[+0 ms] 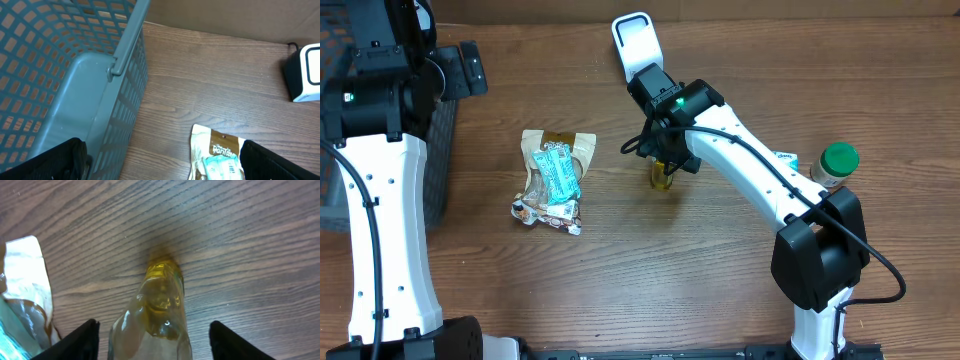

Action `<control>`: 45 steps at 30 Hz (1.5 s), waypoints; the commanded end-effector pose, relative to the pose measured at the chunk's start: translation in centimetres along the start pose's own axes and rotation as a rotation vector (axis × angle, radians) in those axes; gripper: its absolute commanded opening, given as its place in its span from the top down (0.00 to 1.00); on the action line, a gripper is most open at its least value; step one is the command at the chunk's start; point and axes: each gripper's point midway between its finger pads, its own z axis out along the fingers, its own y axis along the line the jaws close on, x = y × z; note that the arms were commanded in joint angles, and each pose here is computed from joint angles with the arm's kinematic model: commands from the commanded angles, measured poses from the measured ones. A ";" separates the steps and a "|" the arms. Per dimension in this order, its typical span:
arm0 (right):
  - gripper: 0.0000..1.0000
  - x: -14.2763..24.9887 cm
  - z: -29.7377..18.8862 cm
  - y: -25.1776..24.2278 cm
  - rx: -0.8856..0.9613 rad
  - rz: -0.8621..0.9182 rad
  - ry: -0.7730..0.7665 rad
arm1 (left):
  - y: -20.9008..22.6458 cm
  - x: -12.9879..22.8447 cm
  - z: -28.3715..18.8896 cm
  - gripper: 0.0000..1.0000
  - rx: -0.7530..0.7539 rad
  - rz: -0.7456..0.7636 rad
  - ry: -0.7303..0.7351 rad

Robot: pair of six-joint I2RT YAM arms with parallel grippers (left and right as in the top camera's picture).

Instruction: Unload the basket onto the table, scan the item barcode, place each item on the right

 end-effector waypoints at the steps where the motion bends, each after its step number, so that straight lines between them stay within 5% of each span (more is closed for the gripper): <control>1: 0.35 -0.4 -0.8 -0.3 -0.001 0.011 -0.027 | -0.1 0.0 0.1 0.00 0.001 0.016 0.003; 29: 0.35 0.6 0.0 0.8 -0.019 -0.056 0.001 | -0.1 0.0 0.1 0.01 0.001 0.016 0.003; 45: 0.49 0.6 0.7 0.6 0.002 -0.056 0.007 | -0.1 0.0 0.1 0.00 0.001 0.016 0.003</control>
